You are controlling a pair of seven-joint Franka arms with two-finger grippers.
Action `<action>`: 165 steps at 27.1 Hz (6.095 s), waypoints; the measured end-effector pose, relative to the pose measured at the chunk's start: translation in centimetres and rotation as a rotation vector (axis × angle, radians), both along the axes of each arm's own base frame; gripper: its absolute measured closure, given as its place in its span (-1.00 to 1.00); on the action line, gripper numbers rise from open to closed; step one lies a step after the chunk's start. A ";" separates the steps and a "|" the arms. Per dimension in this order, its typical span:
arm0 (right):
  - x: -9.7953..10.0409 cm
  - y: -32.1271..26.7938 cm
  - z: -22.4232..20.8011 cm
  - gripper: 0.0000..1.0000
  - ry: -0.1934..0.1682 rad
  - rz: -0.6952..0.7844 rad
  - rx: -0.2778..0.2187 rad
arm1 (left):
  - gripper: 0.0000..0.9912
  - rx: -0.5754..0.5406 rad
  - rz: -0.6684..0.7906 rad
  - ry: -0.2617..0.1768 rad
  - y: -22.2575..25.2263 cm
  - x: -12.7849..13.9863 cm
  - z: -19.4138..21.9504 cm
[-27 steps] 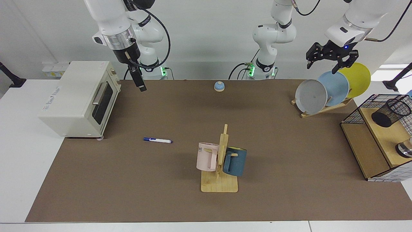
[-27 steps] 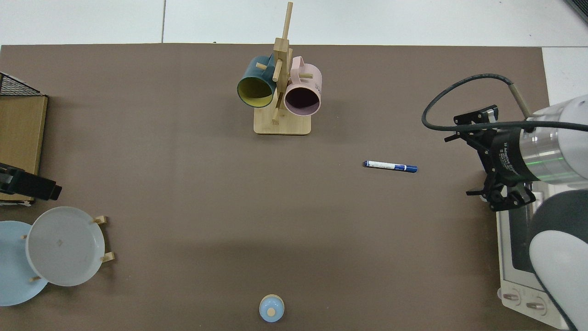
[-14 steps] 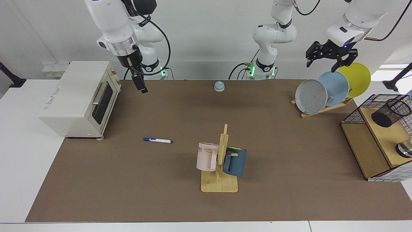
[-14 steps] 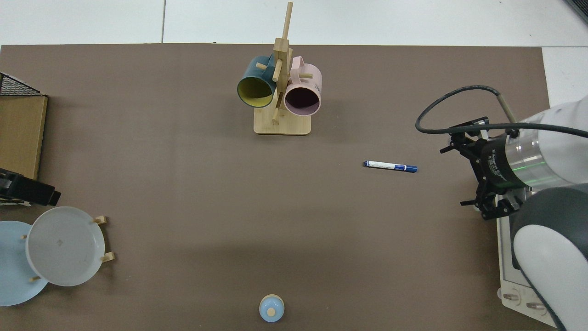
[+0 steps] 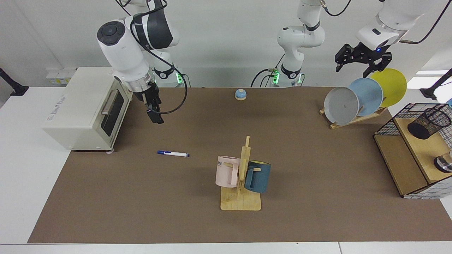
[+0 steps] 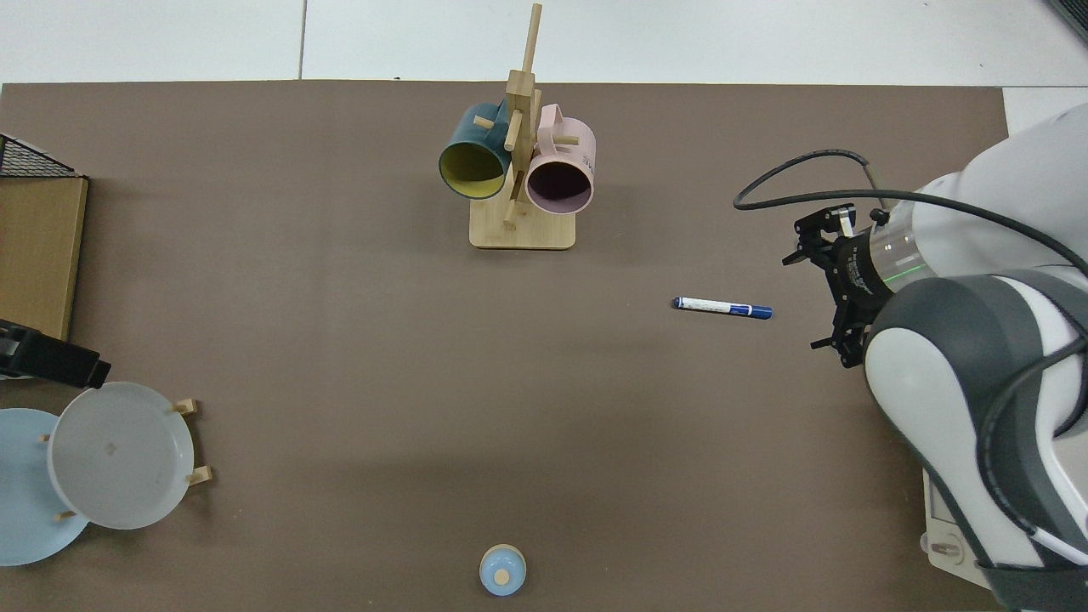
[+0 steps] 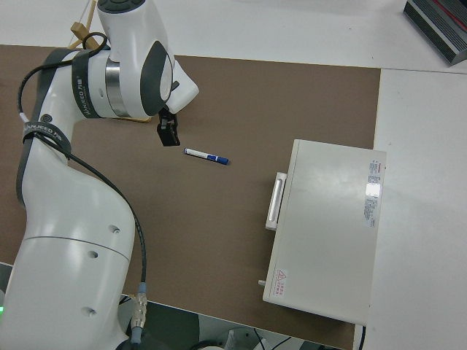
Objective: Put markers into pen holder
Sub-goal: 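Move the right gripper down over the white marker, then close the right gripper on the white marker, then lift the marker with the right gripper and carry it toward the middle, then hold the marker with the right gripper while the left gripper approaches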
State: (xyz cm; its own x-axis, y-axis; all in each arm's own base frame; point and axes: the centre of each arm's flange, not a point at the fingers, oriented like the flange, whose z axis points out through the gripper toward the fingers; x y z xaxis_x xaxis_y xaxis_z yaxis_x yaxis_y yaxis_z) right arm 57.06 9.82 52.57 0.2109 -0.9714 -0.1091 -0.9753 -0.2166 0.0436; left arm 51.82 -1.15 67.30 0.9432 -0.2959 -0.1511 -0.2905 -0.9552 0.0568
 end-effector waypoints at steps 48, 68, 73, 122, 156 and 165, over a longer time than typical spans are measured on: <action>3.9 0.2 -22.3 -0.93 -0.123 -0.103 0.040 | -1.00 0.000 0.005 0.037 0.3 -1.3 -0.7; 3.4 -0.6 -23.4 -0.59 -0.101 -0.107 0.028 | -1.00 0.000 0.005 0.041 0.3 -1.6 -0.8; 3.3 -0.8 -23.5 -0.17 -0.100 -0.104 0.021 | -1.00 0.000 0.005 0.041 0.3 -1.6 -0.8; -4.9 0.7 2.6 0.67 -0.067 -0.015 -0.059 | -1.00 -0.001 0.008 0.039 0.5 -1.6 -0.8; -12.2 17.8 8.3 0.67 -0.100 -0.120 0.093 | -0.98 -0.199 -0.519 -0.179 -12.7 -0.7 -0.8; -12.1 17.8 8.2 0.67 -0.099 -0.120 0.092 | -0.98 -0.246 -0.820 -0.276 -15.1 -2.3 -1.8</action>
State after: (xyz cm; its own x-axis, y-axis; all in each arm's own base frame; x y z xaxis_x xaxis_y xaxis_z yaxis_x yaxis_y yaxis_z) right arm 44.96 27.66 60.74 0.1081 -0.9771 -0.1834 -0.9929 -0.0969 -0.0686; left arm 49.47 -16.27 65.52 0.4145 -0.8864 0.2063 -0.9095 -0.4115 0.0593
